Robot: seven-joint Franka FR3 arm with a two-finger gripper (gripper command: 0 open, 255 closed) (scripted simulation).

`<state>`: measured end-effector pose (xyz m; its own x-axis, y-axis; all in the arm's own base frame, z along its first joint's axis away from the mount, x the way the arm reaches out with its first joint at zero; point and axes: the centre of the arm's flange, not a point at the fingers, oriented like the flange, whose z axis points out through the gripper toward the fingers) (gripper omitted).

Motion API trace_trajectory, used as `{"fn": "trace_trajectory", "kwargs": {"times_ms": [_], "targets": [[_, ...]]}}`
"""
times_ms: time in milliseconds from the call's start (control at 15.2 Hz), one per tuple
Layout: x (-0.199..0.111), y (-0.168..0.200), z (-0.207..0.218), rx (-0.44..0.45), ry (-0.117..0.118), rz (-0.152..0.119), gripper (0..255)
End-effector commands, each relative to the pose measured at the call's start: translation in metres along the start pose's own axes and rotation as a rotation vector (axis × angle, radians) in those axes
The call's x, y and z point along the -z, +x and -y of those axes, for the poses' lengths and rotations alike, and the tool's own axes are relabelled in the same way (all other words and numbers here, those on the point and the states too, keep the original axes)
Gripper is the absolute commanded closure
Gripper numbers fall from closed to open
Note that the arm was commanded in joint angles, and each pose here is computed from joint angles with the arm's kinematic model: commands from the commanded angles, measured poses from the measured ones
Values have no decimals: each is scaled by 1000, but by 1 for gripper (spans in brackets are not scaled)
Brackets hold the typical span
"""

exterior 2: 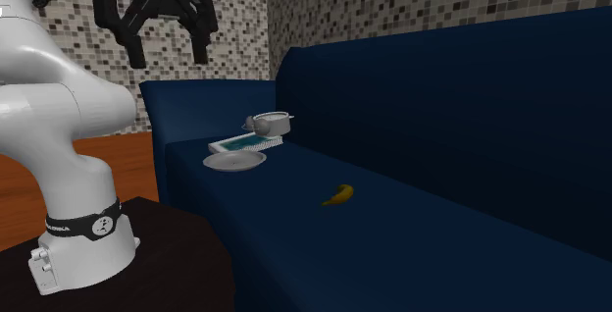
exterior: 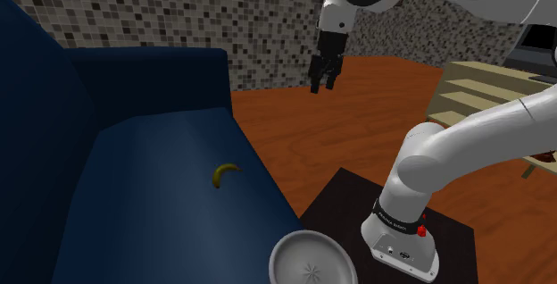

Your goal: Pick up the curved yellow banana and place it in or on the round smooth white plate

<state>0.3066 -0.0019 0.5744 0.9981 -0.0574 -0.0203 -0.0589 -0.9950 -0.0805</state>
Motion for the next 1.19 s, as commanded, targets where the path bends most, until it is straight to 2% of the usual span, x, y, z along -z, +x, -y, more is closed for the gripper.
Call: {"fn": "trace_trajectory", "kwargs": {"times_ms": [0,1122], "targets": [[0,0,0,0,0,0,0],[-142,37,170,-218,-23,-120,0]]}}
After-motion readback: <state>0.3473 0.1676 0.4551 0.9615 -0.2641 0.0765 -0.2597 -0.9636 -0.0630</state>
